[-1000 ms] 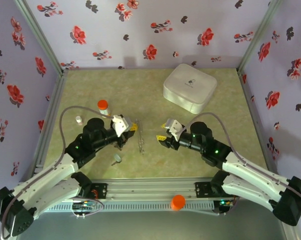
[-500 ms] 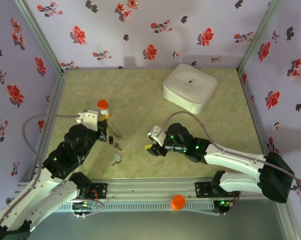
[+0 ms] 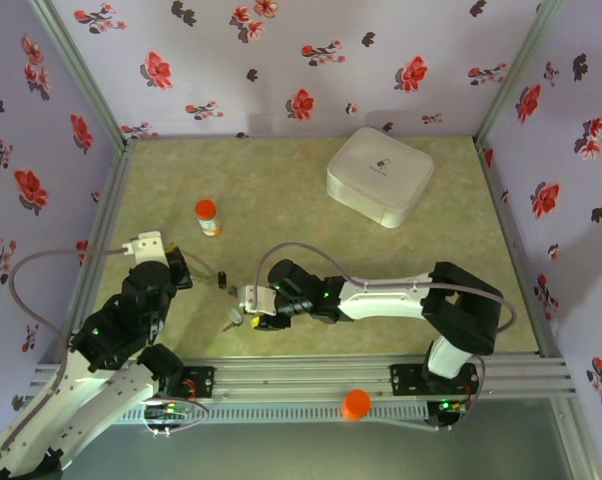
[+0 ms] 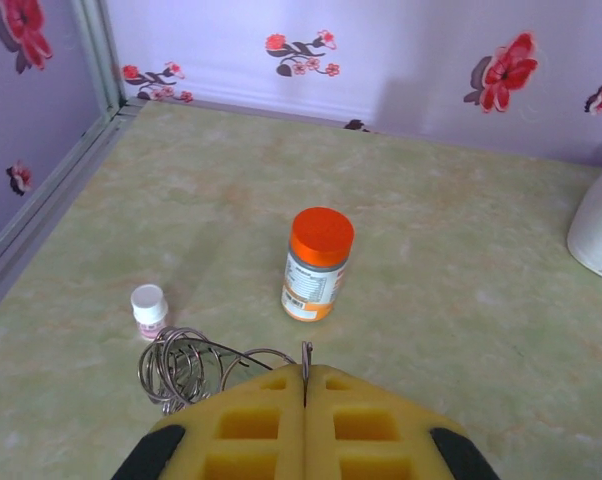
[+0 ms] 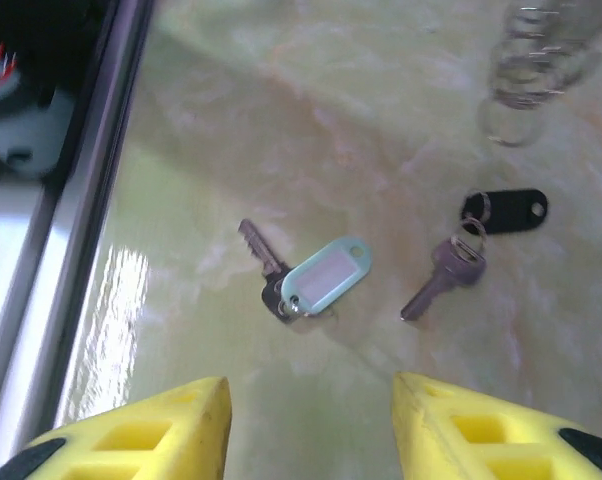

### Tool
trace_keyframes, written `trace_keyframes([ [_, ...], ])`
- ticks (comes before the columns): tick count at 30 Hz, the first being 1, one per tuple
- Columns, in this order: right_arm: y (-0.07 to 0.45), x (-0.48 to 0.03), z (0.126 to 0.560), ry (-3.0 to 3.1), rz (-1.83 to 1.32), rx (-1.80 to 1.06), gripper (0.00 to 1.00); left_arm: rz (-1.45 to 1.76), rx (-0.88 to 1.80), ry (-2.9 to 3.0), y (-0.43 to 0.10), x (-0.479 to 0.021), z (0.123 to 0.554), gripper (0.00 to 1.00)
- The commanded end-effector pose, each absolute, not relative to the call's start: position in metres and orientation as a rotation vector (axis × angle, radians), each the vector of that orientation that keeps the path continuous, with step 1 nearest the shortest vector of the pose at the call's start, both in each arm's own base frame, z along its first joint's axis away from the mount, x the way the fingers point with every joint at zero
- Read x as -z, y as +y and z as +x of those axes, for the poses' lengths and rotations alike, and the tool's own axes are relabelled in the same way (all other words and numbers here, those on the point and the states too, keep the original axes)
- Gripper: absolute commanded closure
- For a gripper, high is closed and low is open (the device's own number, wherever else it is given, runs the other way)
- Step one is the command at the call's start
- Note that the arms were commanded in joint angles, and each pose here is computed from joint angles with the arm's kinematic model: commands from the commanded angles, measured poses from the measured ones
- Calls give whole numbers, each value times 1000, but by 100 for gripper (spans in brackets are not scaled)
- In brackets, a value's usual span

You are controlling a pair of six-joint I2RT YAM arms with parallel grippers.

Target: Put the keys on the keyring

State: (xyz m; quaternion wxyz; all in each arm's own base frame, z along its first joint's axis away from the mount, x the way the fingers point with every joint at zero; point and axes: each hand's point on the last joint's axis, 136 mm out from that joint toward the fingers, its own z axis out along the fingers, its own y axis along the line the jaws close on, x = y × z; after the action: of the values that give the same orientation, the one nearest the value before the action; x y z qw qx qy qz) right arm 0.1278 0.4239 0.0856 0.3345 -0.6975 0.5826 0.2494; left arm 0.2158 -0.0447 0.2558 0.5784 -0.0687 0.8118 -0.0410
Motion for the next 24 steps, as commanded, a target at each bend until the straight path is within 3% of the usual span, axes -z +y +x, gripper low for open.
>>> trace_keyframes([
  [1,426,-72,118,1246,-2057,-557,57,-255,74,1864,-30,-258,213,100],
  [10,448,-50,131,1126,-2111,-478,57,-251,57,1871,-26,-258,211,100],
  [24,469,-35,137,1110,-2126,-487,66,-258,68,1870,-26,-257,210,100],
])
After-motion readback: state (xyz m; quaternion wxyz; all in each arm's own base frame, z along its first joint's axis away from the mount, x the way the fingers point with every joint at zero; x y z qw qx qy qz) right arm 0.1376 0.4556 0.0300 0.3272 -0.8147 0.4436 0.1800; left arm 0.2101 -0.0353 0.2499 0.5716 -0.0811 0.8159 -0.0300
